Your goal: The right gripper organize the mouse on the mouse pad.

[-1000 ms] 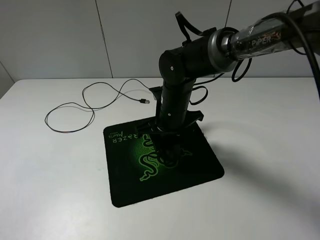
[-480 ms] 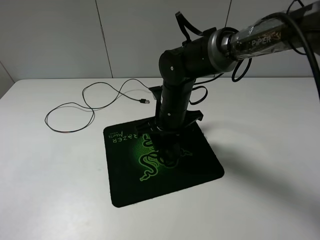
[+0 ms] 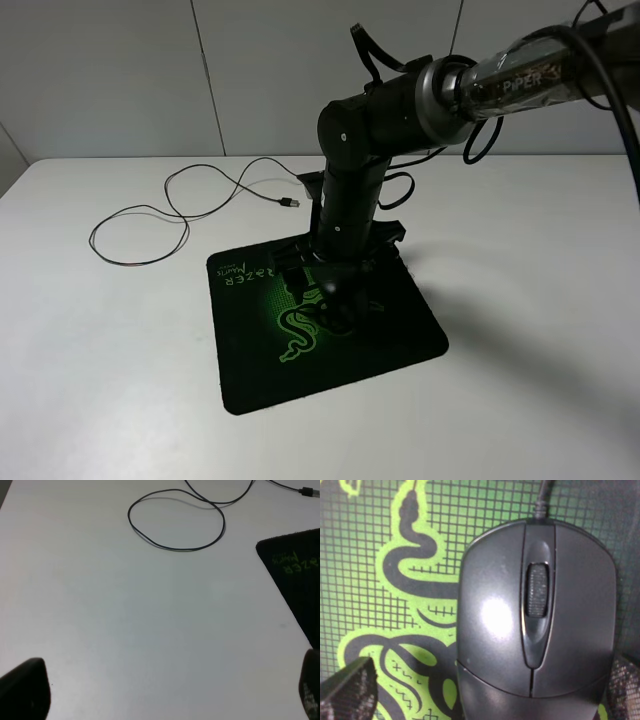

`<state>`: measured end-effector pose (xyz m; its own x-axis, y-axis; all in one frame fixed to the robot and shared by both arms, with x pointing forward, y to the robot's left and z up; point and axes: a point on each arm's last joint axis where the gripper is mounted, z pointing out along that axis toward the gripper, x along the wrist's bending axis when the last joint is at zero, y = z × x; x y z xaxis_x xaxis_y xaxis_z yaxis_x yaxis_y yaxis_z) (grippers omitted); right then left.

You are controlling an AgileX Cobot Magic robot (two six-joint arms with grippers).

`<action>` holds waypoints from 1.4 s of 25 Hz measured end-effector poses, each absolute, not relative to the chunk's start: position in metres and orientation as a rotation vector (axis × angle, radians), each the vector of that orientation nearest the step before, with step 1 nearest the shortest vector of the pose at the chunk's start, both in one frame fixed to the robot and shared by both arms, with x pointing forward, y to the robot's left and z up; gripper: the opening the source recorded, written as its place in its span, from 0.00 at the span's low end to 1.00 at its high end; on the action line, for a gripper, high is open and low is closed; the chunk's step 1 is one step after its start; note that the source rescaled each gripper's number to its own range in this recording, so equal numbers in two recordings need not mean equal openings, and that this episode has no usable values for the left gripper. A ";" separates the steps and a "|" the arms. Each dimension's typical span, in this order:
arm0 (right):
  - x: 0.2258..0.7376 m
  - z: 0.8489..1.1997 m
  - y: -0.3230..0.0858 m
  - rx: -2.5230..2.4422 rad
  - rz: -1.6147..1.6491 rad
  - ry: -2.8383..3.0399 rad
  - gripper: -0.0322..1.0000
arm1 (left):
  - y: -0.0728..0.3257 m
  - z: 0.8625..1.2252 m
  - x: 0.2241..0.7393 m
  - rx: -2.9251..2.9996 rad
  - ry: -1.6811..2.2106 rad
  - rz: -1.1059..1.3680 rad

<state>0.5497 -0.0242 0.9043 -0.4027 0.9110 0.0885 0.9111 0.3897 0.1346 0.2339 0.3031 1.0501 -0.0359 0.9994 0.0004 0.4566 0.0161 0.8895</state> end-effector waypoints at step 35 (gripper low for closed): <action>0.538 0.998 -0.032 -1.580 -0.126 -2.669 1.00 | 0.303 1.050 0.234 1.527 1.582 0.966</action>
